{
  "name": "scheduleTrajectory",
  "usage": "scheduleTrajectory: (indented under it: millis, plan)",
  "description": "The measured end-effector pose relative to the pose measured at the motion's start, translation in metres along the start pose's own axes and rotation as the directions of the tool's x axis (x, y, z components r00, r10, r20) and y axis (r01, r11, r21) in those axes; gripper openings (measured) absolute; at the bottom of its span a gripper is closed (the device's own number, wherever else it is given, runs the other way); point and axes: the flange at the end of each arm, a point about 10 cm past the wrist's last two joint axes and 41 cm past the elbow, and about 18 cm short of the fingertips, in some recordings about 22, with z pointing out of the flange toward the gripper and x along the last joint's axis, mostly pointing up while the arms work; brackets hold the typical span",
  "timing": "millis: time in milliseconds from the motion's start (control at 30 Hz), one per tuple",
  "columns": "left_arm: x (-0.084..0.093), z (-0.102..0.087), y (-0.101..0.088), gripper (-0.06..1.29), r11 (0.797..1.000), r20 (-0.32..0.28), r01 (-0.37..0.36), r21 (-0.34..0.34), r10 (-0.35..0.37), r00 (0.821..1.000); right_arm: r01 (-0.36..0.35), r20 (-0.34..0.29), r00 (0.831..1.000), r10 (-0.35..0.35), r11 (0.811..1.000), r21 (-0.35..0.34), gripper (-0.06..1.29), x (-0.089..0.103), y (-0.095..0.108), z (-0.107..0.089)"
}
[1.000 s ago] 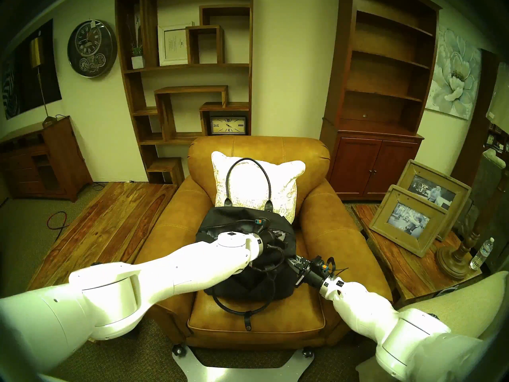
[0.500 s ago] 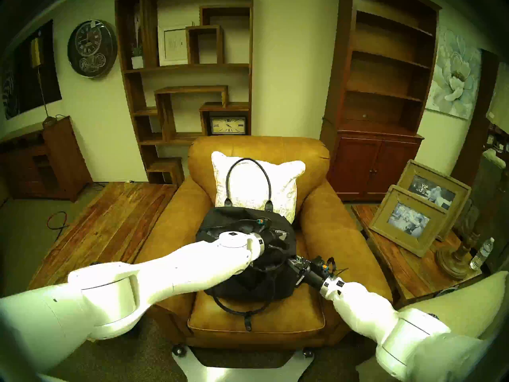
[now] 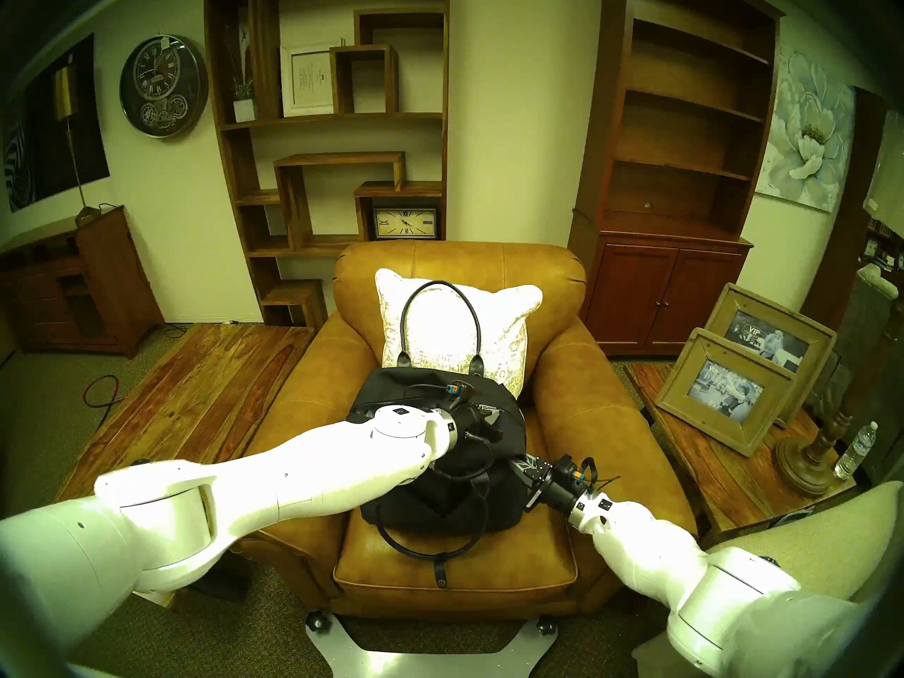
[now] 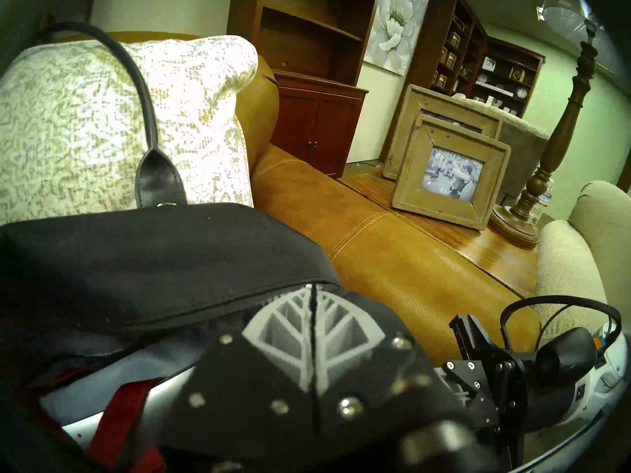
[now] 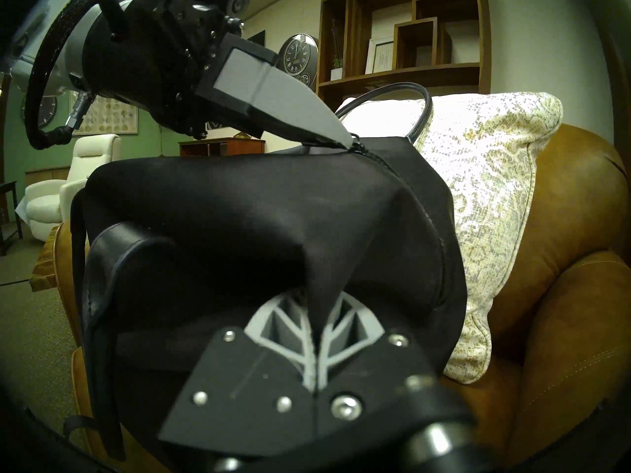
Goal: Close a bag with a zipper
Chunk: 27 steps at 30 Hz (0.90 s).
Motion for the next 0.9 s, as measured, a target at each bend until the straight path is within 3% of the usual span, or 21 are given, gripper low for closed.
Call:
scheduleTrajectory:
  millis: [433,900]
  plan:
    - [0.001,-0.020,-0.008,0.00,0.993,0.029,-0.117,0.030,0.116,0.993,0.007,-0.005,1.000,-0.007,1.000,-0.026,-0.03,-0.004,0.000,-0.001]
    - [-0.002,-0.038,-0.018,-0.01,0.976,0.005,-0.209,0.066,0.209,0.978,0.007,-0.005,1.000,-0.007,0.999,-0.036,-0.03,-0.005,0.002,-0.003]
